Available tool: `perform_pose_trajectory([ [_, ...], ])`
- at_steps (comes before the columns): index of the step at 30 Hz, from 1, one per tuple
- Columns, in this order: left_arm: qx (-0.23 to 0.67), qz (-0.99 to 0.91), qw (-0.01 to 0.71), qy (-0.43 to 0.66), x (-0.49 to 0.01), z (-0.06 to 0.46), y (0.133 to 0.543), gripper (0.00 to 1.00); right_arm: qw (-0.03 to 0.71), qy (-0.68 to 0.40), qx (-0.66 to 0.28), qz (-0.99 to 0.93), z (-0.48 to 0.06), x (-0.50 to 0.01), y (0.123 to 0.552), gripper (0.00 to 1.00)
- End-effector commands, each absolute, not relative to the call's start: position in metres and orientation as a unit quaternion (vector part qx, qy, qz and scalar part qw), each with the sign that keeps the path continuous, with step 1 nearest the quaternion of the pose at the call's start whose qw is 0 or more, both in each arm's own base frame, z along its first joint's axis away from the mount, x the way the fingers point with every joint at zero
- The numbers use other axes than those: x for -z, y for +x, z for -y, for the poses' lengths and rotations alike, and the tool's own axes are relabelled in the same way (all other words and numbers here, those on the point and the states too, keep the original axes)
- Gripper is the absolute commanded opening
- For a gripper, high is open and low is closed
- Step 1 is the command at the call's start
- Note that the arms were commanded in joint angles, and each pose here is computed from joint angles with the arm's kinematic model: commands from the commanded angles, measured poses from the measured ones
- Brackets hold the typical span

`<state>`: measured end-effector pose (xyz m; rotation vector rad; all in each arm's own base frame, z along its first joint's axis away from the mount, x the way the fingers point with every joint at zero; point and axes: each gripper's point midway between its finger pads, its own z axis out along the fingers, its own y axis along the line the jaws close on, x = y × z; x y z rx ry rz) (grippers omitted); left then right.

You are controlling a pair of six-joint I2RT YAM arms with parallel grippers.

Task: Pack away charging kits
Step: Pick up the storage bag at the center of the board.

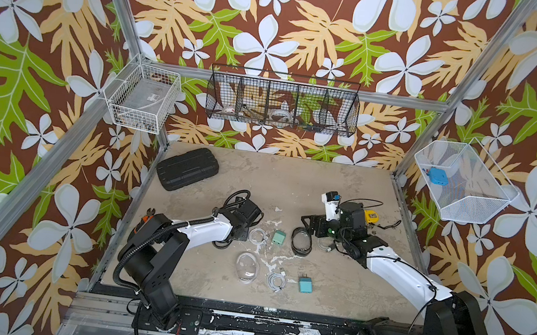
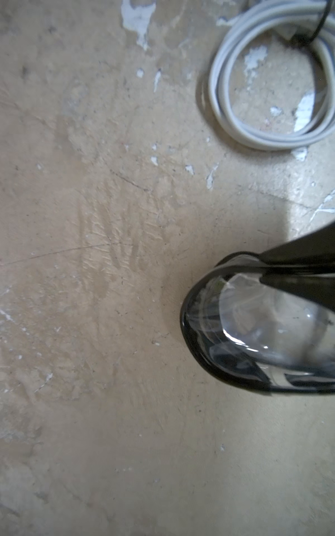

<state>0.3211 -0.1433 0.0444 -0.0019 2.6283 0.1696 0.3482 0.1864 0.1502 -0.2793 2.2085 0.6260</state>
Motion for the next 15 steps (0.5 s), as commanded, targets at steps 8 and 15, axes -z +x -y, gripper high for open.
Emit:
perform_pose_trajectory([
  [8,-0.055,-0.966,0.253,0.013,-0.061,0.14,0.313,0.0,0.416,-0.115,-0.257,-0.865,-0.189,-0.162,0.349,0.8],
  [15,0.011,-0.966,0.258,0.017,-0.075,0.146,0.305,0.0,0.399,-0.159,-0.288,-0.856,-0.216,-0.168,0.335,0.71],
])
